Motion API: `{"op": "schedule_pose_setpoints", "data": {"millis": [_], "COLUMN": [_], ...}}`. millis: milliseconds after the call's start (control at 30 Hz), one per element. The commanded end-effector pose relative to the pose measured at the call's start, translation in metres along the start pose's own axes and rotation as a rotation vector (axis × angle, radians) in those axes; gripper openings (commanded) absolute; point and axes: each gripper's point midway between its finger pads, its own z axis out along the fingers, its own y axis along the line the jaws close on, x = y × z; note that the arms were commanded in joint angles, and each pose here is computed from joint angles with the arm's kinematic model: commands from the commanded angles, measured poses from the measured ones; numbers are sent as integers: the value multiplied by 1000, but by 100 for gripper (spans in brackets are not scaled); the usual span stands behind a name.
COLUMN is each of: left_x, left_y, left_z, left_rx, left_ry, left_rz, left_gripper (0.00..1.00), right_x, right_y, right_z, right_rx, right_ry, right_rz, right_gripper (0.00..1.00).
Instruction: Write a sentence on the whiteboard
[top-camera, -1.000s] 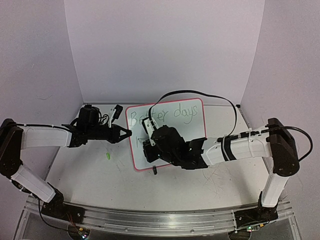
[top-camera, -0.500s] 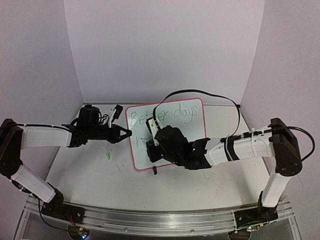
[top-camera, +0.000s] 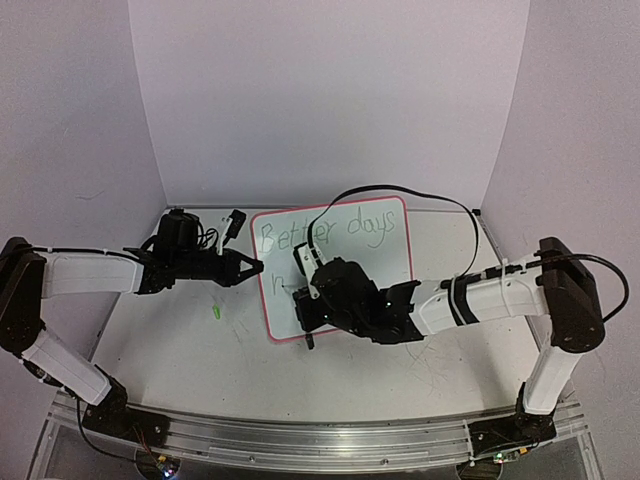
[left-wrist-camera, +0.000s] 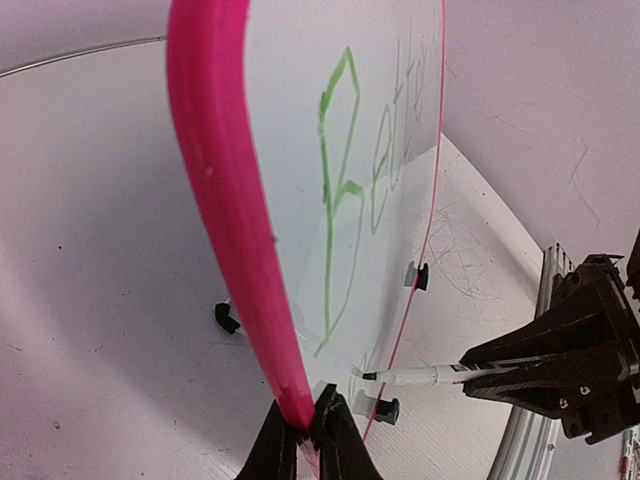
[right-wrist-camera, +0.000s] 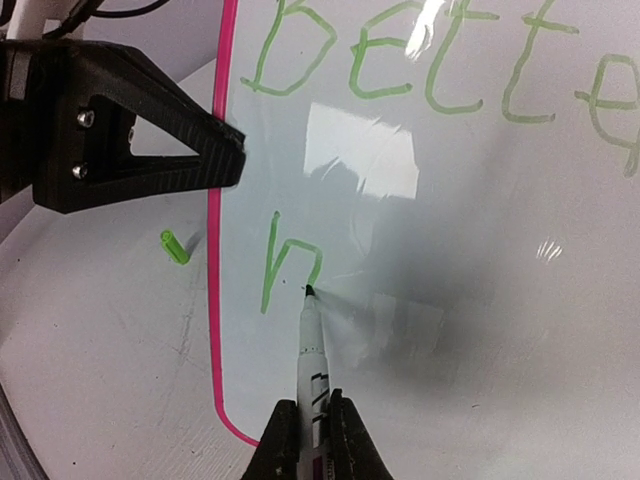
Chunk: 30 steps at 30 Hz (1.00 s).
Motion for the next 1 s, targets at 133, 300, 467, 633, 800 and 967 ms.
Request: {"op": "schedule_pose_setpoints", "data": {"millis": [133,300,467,633,800,967], "left_x": [0,-1,1,-1,0,0], "left_y": [14,14,15,15,16,16], "left_z": [5,4,5,5,5,6], "left_rx": [-91,-94,-96,-100,-103,-100], "left_ry": [11,7,12,8,11,12], "left_rz": [64,66,64,66,61,61], "left_gripper": [0,0,0,0,0,0], "right_x": [12,-9,-46,-43,-36,-32], "right_y": [-14,-14,-2,-4,-11,-14], "right_z": [-8,-17,-37,-32,-30,-28], "right_rx": [39,39,-34,-24,-14,-10], "right_ry": [40,-7,-111,-113,-101,-93], "right_rz": [8,18,47,41,59,61], "right_gripper": [0,0,0,0,0,0]}}
